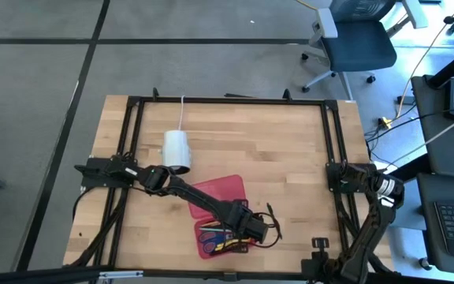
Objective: Pick & place school supplies into a supply box
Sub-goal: Put the blue pen into the pink supply box
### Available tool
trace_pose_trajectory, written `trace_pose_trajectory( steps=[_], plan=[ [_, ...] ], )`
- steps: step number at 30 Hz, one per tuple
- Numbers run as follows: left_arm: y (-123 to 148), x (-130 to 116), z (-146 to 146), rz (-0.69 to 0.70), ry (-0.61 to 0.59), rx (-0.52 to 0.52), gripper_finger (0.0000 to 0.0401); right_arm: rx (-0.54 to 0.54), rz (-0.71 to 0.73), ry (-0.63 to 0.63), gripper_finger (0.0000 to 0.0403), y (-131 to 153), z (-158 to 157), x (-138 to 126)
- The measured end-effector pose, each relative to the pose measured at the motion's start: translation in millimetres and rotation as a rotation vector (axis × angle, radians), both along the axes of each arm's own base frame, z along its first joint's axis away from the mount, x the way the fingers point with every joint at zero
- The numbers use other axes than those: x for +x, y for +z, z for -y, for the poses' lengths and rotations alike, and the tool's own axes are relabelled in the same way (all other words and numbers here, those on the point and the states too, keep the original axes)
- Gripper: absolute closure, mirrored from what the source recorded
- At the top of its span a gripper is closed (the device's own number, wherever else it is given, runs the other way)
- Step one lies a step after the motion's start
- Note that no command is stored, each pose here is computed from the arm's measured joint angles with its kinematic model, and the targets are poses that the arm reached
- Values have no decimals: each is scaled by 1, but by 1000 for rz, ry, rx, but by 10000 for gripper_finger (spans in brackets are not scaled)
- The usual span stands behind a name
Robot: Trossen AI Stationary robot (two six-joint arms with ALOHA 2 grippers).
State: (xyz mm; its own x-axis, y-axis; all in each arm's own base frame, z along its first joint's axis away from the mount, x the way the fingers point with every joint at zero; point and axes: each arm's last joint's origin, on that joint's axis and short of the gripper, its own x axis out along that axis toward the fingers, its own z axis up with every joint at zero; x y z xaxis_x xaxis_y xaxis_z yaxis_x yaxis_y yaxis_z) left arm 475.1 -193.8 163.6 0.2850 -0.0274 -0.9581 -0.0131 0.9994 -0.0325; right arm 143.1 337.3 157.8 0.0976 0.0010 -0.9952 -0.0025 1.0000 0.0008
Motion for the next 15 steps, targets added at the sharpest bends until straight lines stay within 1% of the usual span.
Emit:
trace_pose_trajectory(
  steps=[5, 7, 15],
  plan=[
    [0, 0, 0, -3, 2, -9, 299, 20, -35, 54, 292, -11, -6, 1],
    [0, 0, 0, -3, 2, -9, 299, 31, -28, 57, 292, -12, -7, 1],
    [0, 0, 0, -3, 1, -12, 303, 19, -32, 57, 292, -21, -1, -1]
  ],
)
